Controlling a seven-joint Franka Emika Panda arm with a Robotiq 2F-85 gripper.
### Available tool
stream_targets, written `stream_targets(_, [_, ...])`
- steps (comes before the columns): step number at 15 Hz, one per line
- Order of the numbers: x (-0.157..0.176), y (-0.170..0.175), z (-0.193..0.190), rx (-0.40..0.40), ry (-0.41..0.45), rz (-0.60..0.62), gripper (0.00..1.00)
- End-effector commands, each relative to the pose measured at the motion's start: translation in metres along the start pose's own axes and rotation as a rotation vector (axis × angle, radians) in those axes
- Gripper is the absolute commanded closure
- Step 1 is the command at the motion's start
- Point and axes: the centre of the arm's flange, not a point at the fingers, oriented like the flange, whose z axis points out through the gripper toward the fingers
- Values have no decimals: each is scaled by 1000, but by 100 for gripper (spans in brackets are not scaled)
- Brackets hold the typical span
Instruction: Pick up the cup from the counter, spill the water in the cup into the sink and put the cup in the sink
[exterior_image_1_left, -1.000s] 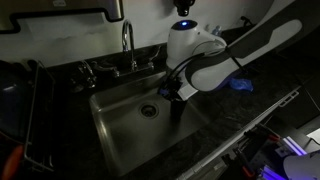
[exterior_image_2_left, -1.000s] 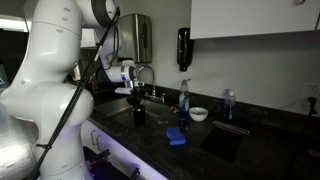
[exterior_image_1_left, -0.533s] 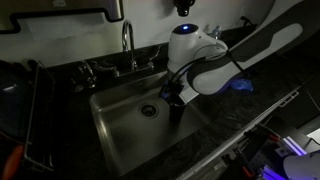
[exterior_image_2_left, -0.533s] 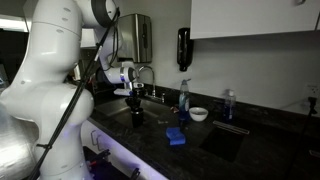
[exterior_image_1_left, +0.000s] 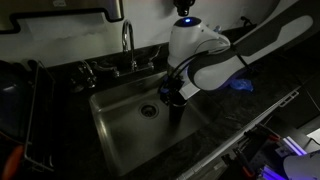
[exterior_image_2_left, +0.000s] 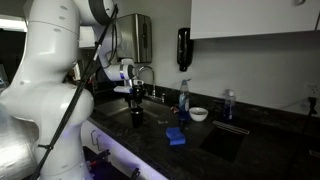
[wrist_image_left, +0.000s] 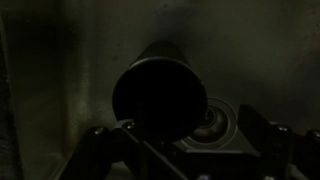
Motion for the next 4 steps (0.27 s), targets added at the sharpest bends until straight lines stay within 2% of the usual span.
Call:
stream_targets(1, [1,6,-32,52,-5,-4,0])
stream_targets(4, [5,9,-62,107,11,2,0])
